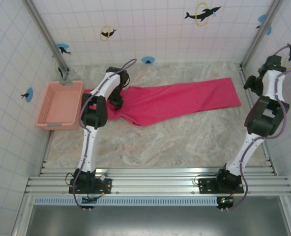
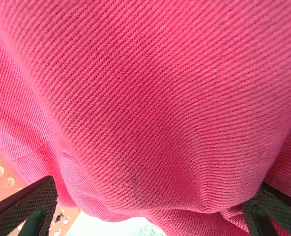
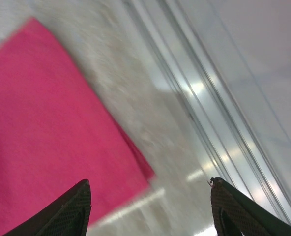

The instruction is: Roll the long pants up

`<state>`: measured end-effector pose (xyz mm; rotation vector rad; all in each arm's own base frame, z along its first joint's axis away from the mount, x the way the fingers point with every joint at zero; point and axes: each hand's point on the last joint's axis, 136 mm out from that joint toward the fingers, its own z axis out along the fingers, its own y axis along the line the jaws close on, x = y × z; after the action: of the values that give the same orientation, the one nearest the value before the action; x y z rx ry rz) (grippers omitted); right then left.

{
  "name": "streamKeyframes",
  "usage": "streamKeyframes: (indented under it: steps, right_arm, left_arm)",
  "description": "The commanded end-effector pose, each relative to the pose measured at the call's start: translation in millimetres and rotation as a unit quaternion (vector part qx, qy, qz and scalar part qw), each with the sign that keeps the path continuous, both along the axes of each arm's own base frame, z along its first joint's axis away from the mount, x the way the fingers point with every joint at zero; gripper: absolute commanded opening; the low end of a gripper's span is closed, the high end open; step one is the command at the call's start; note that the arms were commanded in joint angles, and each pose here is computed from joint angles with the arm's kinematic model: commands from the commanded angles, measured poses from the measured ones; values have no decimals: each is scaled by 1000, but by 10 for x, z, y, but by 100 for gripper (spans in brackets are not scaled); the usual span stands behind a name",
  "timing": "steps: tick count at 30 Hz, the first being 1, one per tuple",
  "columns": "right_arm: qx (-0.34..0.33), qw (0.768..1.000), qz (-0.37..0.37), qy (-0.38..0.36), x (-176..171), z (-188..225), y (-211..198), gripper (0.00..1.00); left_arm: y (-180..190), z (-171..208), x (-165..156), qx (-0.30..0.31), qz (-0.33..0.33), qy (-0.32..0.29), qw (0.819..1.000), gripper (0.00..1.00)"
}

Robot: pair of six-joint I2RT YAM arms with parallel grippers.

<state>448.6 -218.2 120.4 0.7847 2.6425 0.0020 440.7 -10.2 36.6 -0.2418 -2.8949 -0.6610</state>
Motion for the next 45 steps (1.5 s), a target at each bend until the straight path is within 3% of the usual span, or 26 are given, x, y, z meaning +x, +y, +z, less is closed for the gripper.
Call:
streamKeyframes:
  steps: [1,11,33,37,42,45]
  right_arm:
    - [36,998,-49,-25,-110,-69,65,65]
    - [124,989,-77,-27,185,-709,408,63]
    - [110,986,-116,55,-64,-1196,433,61]
    - [122,983,-128,44,42,-1325,445,53]
    - [127,982,-140,21,223,-1355,433,17]
    - [101,983,-151,-41,416,-1017,354,9]
  left_arm:
    - [-86,-181,69,-11,-17,5,1000,97]
    - [-77,-148,64,-9,-41,13,999,97]
    - [-121,-28,95,-17,-35,-1,999,97]
    - [-138,22,87,-19,-34,-2,999,97]
    - [-185,111,87,-23,-34,-7,999,97]
    - [-236,215,110,-26,-36,-18,999,97]
